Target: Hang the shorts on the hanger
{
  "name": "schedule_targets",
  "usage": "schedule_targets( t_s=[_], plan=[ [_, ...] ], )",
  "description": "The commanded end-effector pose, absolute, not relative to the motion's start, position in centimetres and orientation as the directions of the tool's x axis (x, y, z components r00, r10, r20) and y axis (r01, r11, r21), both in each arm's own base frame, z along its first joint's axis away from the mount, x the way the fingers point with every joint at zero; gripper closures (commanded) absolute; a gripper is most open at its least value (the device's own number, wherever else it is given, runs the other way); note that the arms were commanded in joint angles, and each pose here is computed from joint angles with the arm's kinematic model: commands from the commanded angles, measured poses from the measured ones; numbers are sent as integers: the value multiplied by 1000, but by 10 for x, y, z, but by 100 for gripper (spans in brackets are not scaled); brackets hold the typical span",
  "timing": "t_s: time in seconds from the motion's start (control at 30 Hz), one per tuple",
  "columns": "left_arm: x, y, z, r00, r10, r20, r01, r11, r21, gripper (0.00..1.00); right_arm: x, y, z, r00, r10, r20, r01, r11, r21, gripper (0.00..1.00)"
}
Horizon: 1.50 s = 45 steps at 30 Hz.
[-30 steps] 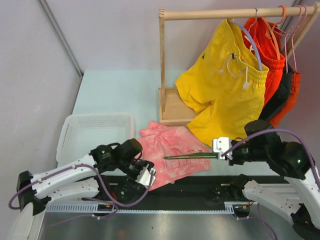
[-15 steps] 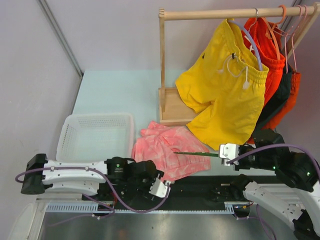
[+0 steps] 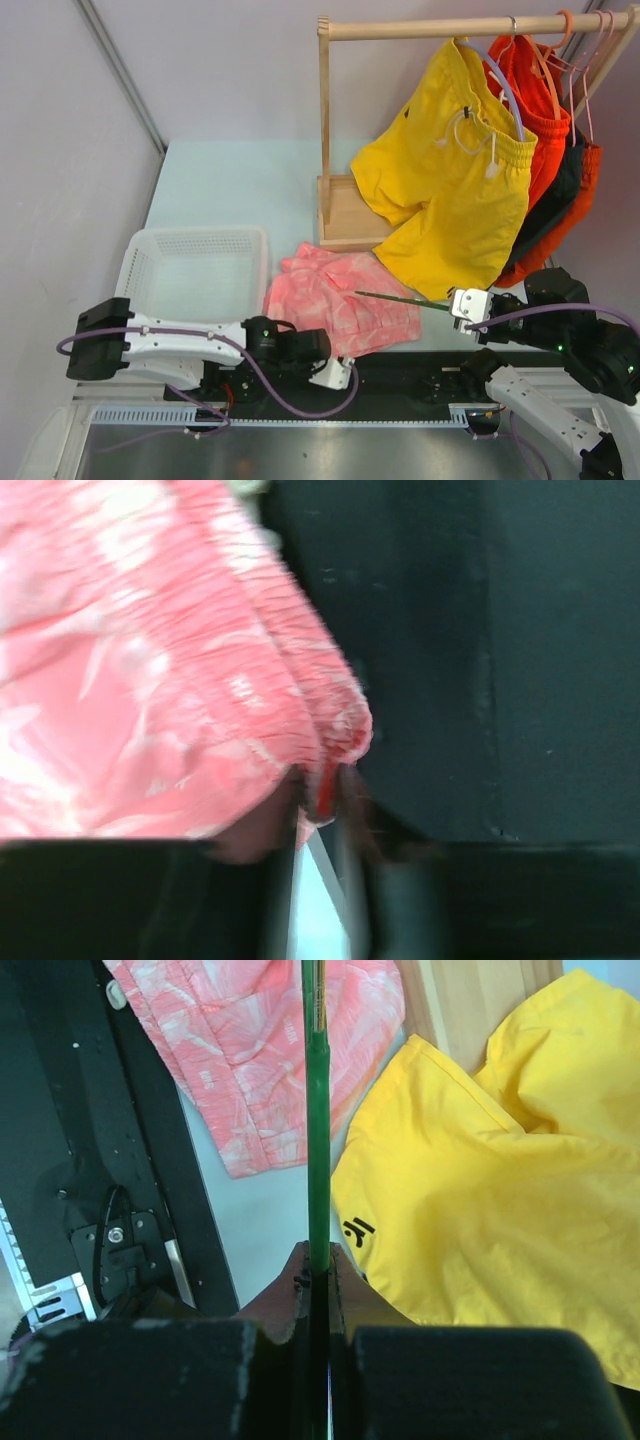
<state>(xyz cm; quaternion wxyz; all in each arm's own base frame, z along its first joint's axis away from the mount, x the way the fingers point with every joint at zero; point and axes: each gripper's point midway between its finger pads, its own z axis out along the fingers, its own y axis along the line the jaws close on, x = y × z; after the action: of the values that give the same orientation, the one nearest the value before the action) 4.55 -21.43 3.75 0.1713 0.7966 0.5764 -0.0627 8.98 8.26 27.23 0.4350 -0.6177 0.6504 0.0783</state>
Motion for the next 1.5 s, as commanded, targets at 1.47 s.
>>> schedule_targets(
  t_s=[1.47],
  plan=[
    [222, -218, 193, -85, 778, -623, 960, 231, 158, 100, 128, 112, 251, -106, -711, -695, -889, 380, -254, 100]
  ],
)
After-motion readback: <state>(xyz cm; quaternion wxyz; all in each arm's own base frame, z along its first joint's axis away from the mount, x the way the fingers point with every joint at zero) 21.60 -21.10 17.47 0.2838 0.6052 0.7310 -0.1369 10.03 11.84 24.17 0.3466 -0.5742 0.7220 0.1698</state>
